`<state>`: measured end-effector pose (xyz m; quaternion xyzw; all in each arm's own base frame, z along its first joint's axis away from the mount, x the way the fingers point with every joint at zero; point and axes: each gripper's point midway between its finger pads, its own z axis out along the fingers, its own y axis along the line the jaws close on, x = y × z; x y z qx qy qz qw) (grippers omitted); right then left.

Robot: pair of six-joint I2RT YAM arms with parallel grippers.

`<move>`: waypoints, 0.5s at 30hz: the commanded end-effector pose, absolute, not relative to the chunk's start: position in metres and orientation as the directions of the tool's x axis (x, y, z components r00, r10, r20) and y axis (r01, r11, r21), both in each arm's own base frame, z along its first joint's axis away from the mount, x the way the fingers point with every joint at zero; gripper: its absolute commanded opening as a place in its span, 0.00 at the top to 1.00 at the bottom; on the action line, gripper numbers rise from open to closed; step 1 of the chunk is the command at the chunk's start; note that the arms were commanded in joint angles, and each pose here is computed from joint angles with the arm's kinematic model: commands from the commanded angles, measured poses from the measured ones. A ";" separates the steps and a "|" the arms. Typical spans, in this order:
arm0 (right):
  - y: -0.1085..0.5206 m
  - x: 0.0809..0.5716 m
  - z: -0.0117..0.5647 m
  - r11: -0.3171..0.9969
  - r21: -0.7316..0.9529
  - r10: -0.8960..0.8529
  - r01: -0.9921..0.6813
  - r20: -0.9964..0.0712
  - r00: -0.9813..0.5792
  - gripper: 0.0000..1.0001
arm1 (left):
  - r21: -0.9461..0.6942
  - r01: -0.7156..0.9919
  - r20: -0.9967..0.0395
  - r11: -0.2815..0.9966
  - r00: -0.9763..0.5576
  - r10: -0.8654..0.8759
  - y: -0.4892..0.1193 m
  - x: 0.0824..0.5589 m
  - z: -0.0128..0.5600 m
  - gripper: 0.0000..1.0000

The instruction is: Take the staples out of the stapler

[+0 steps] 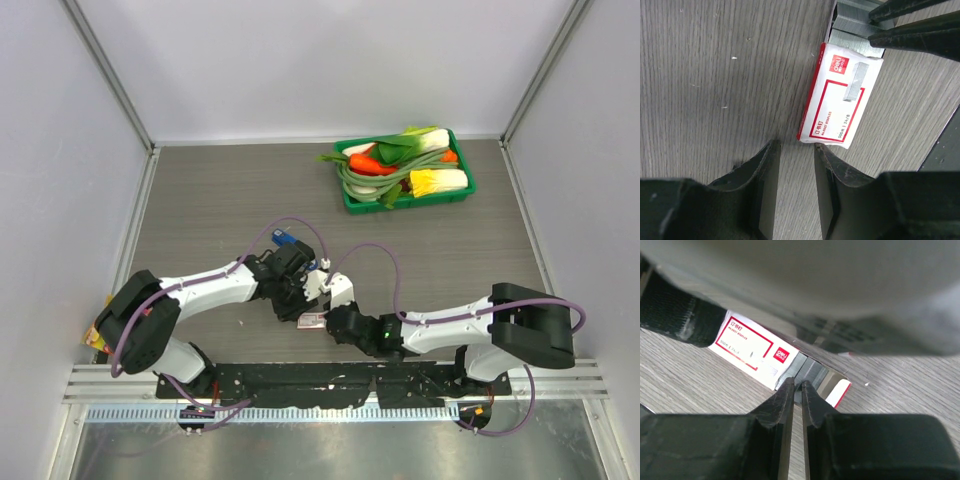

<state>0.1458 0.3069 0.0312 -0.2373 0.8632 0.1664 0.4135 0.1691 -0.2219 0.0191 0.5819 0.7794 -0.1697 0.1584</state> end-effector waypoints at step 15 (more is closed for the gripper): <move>0.304 0.153 0.027 0.856 -0.043 -0.360 -0.515 -0.765 -0.534 0.81 | -0.133 0.929 -0.589 0.345 -0.354 0.727 -0.222 0.200 0.061 0.61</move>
